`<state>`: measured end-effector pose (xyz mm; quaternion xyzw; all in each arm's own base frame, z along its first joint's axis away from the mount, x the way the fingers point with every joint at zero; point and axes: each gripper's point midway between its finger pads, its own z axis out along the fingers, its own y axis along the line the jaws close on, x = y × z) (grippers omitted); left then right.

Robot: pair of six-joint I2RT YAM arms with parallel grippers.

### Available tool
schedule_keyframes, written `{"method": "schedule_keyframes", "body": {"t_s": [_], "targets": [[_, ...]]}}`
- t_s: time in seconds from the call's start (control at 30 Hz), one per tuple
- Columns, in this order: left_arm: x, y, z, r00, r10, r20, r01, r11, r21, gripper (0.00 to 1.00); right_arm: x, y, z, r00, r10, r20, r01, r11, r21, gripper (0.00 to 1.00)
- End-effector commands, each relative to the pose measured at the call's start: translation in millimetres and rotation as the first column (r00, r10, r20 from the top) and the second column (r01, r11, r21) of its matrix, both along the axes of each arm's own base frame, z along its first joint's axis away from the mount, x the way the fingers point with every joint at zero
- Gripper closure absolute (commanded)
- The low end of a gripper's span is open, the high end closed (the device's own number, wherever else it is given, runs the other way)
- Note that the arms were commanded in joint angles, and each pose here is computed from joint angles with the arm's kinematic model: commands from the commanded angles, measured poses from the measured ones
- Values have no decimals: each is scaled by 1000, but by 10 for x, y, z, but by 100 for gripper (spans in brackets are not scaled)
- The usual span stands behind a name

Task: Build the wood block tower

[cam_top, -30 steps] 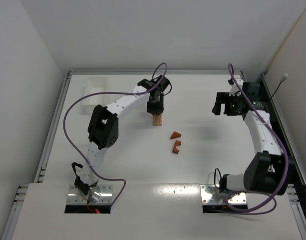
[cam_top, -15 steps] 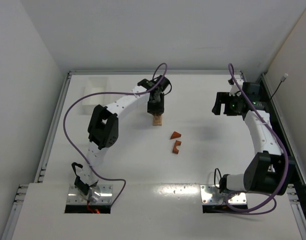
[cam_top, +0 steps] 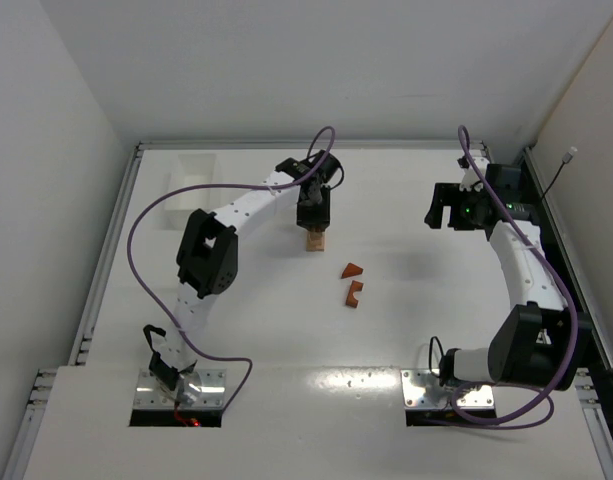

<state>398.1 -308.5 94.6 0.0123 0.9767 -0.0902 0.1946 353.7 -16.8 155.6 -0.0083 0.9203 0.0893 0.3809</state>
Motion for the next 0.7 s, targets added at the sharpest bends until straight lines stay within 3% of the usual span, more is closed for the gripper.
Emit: {"method": "schedule_keyframes", "body": {"t_s": [0.0,0.67], "targets": [[104,-39,94,999,-1,33,2,1000,-27,100,82,33,83,999,6,44,-6,1000,12,20],[189,54,-94,1000,11,-14,-12,999,-31,100,150,27,77,999,-7,40,6,1000,25,20]]}}
